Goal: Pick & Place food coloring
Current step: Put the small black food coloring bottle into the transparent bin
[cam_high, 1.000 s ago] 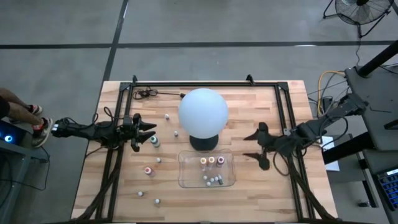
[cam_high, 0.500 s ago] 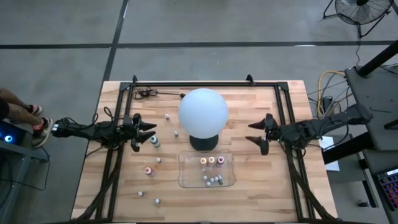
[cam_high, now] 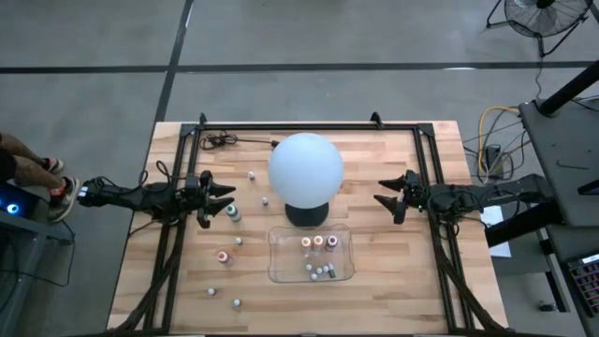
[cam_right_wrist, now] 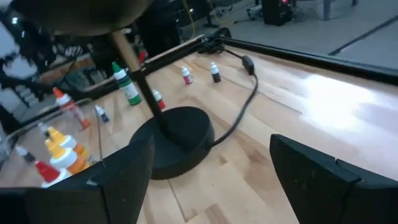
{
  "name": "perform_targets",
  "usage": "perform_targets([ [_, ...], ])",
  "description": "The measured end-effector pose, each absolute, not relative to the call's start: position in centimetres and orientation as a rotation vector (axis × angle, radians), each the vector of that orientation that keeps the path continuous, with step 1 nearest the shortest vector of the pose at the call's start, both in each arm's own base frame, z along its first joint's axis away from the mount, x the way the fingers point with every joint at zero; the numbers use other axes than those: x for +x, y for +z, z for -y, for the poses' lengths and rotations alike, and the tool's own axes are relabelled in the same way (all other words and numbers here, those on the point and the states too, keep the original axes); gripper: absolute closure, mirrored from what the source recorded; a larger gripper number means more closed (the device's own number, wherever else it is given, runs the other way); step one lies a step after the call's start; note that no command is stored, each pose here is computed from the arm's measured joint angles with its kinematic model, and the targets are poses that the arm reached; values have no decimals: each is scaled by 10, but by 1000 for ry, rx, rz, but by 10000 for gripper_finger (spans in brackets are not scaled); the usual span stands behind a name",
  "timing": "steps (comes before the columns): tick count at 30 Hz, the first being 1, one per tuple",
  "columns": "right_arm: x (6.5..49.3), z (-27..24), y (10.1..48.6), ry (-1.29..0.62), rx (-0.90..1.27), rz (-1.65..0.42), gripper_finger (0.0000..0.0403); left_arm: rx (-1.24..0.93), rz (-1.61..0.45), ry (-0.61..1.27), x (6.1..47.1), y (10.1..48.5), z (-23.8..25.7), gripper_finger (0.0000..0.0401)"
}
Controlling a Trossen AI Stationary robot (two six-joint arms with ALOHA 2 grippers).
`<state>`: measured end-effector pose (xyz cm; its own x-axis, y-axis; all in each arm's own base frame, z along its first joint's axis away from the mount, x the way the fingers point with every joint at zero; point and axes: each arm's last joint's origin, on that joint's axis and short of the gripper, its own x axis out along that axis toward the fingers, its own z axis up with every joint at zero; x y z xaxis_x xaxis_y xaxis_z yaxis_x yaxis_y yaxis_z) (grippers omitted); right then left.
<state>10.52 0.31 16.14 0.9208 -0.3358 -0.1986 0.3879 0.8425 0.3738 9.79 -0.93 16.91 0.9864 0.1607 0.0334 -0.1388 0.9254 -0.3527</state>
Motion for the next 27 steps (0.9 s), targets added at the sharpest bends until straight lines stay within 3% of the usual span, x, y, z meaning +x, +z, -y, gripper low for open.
perform_targets([
  [19,92,7,174,-422,435,66,97,-357,62,153,98,169,9,240],
  [27,92,7,175,-403,669,129,104,-357,62,154,98,169,9,240],
])
